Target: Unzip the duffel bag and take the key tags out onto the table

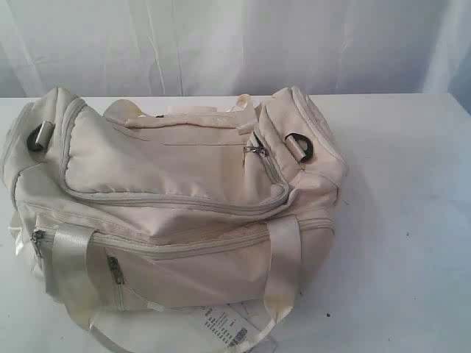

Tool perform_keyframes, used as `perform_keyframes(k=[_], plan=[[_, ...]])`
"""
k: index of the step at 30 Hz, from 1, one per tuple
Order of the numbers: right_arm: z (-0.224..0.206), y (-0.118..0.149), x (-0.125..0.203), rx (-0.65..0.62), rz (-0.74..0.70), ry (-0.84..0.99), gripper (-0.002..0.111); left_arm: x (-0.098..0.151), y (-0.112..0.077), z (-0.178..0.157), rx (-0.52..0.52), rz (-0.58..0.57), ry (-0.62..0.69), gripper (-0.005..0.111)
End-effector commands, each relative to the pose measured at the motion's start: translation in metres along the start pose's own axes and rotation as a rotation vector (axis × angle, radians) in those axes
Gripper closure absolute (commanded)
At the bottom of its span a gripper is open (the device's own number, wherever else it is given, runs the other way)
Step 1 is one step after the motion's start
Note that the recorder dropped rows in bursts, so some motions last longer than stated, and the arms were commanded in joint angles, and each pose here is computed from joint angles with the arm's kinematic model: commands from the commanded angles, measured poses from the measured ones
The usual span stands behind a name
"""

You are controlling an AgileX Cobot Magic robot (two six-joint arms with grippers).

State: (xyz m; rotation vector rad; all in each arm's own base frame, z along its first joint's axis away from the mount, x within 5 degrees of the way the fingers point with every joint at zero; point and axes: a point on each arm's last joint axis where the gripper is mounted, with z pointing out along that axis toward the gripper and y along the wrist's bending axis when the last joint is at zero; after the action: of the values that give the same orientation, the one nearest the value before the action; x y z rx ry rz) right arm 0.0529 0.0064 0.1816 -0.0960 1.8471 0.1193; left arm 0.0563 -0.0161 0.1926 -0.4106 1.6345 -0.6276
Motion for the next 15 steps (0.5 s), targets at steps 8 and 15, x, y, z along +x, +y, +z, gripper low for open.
perform_keyframes(k=[8, 15], plan=[[0.0001, 0.0001, -0.0001, -0.003, -0.005, -0.015, 0.108, -0.0084, 0.0029, -0.0007, -0.023, -0.023, -0.101, 0.051], [0.0001, 0.0001, -0.0001, -0.003, -0.005, -0.015, 0.108, -0.0085, 0.0029, -0.0007, -0.023, -0.037, -0.101, 0.051]])
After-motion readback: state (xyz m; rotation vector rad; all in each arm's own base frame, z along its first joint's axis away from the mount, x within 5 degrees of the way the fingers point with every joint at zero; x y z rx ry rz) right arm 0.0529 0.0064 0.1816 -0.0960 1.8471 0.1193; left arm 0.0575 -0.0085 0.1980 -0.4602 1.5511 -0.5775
